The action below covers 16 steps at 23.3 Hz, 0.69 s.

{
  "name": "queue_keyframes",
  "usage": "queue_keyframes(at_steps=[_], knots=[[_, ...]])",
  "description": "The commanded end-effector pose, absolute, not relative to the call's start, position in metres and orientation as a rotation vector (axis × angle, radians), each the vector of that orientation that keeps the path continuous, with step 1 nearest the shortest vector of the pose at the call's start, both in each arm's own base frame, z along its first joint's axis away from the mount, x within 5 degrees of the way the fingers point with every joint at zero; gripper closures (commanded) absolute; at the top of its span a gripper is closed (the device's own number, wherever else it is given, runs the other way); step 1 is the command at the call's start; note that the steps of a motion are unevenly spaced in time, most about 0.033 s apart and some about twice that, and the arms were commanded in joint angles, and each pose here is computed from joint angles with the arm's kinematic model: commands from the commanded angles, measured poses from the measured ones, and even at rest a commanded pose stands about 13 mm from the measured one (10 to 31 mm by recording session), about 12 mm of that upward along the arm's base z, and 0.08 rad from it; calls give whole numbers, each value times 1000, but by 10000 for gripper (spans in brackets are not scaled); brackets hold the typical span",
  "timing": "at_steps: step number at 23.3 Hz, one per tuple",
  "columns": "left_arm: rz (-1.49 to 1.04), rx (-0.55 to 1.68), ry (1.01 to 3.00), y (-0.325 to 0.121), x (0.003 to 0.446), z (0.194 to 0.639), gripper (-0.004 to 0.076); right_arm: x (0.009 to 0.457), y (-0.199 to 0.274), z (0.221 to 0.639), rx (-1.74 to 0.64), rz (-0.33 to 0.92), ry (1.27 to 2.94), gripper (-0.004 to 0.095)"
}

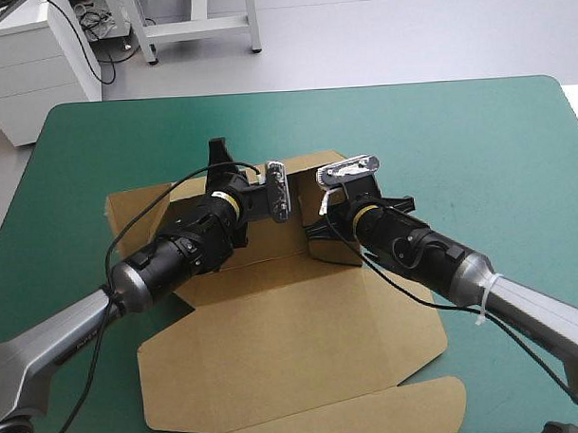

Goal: Fold the box

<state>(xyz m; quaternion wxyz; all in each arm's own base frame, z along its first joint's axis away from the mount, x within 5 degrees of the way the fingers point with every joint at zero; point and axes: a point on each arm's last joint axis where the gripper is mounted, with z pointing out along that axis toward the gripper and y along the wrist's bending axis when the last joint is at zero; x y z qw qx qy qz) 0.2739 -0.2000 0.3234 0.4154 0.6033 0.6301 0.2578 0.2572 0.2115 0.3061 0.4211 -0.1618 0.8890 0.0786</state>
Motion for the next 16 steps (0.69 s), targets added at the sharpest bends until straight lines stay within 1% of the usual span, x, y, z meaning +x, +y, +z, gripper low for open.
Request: queue_keyframes(at_steps=[1,4,9,10,11,12,13,14,16], knots=[[580,1456,1489,-207,268,347,731,257,212,329,-472,240,2100,559],[564,1473,1474,-213,262,346,731,257,216,332,-471,288,2070,553],[556,1550,1423,-229,246,344,731,262,211,333,-423,309,2072,555],[559,1563,1417,-232,242,343,731,265,206,332,-393,300,2082,574],[561,1570,1419,-234,240,343,731,267,204,332,-382,292,2086,612],[573,1571,1435,-232,240,342,731,269,201,332,-368,287,2088,686],[578,1571,1440,-232,240,342,731,270,199,332,-365,280,2088,733],[584,1572,1447,-231,240,341,731,270,199,332,-372,274,2088,814],[592,1573,1457,-230,240,341,731,270,198,332,-382,262,2090,928]])
